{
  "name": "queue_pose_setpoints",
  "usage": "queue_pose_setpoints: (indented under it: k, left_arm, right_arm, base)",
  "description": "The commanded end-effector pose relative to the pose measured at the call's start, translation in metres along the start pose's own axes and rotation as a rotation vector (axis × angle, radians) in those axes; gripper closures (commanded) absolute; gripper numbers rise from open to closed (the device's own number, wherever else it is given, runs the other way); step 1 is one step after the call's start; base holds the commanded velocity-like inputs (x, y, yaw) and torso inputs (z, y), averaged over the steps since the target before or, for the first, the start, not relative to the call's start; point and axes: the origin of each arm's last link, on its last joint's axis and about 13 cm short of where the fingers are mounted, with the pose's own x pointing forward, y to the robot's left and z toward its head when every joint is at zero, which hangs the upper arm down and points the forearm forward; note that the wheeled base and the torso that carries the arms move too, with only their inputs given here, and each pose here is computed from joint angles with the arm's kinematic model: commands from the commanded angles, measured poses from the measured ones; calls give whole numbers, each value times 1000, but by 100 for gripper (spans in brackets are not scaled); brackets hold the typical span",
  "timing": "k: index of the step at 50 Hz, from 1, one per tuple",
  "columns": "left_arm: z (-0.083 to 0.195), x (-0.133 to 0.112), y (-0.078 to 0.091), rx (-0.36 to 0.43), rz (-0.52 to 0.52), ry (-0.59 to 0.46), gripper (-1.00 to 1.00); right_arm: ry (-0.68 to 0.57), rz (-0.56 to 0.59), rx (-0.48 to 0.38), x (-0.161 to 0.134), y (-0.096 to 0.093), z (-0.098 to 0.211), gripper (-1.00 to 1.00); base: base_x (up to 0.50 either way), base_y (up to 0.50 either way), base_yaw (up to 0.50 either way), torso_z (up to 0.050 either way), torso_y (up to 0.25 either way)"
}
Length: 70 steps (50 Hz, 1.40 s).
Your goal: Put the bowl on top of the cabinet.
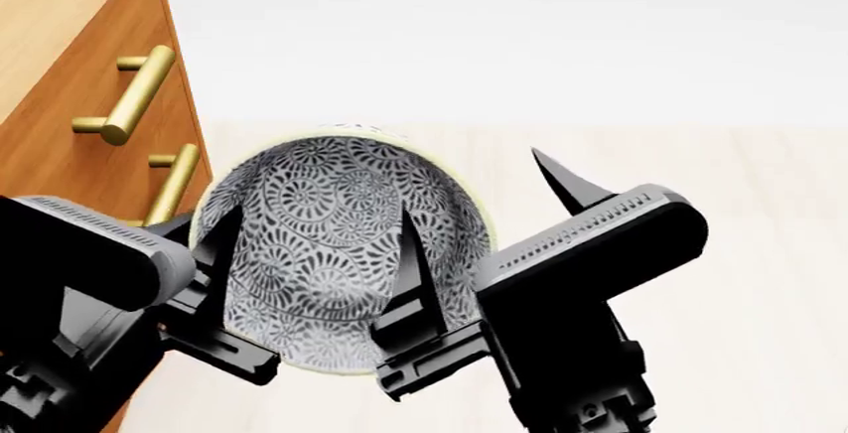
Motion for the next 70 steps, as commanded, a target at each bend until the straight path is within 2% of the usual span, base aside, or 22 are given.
queue_pose_setpoints:
  k: [1,4,6,13,19,23,26,27,28,29,32,33,35,42,43,52,60,61,63,70]
  left_arm:
    - [12,17,0,75,70,16,100]
    - [14,21,-1,123,106,27,100]
    - [15,23,-1,122,104,33,100]
    - [22,37,-6,195,132,32,100]
    - [28,49,-10,192,108,40,100]
    - [29,55,-13,195,92,62,100]
    - [31,58,-15,192,63,74,100]
    - [33,59,-17,228,83,84,100]
    - [33,60,-17,223,82,87,100]
    - [34,62,-18,226,76,104,100]
    - [34,62,-18,226,76,104,100]
    - [39,64,-19,234,80,108,100]
    - [41,65,-19,230,66,103,100]
    - [49,68,-21,312,116,108,100]
    - [50,68,-21,343,132,107,100]
    - [61,66,-26,384,122,108,100]
    - [76,66,-36,439,130,89,100]
    - [81,66,-39,467,137,99,100]
    - [90,64,-42,465,125,115,100]
    - [116,68,-48,492,143,132,100]
  right_arm:
    - [-32,-40,71,-10,-7,-7,-100]
    - [-52,-49,133,-17,-12,-11,-100]
    - [-51,-48,130,-18,-12,-13,-100]
    - [-61,-75,184,-31,-17,-32,-100]
    - [-78,-114,236,-43,-23,-43,-100]
    - [-110,-124,254,-55,-19,-49,-100]
    - [-152,-128,297,-63,-17,-50,-100]
    - [-167,-154,297,-67,-16,-53,-100]
    - [-174,-160,301,-68,-16,-55,-100]
    - [-182,-153,337,-72,-16,-60,-100]
    - [-182,-153,337,-72,-16,-60,-100]
    - [-198,-197,398,-80,-16,-71,-100]
    - [-207,-229,400,-85,-15,-74,-100]
    - [-274,-268,495,-105,-11,-82,-100]
    - [-284,-296,513,-110,-11,-84,-100]
    - [-283,-357,611,-125,-4,-112,-100]
    - [-265,-396,658,-126,-3,-130,-100]
    - [-263,-402,666,-127,-3,-134,-100]
    - [-264,-410,682,-126,-6,-132,-100]
    - [-272,-411,668,-127,-6,-131,-100]
  base:
    - [0,0,0,0,0]
    - [0,0,0,0,0]
    - [0,0,0,0,0]
    - [0,0,0,0,0]
    - [0,0,0,0,0]
    - [0,0,0,0,3]
    - [0,0,0,0,0]
    - [0,0,0,0,0]
    - [0,0,0,0,0]
    - [0,0,0,0,0]
    - [0,0,0,0,0]
    - [0,0,0,0,0]
    - [0,0,0,0,0]
    - [0,0,0,1,0]
    - [0,0,0,0,0]
    - [0,0,0,0,1]
    - [0,0,0,0,0]
    - [0,0,0,0,0]
    - [0,0,0,0,0]
    - [0,0,0,0,1]
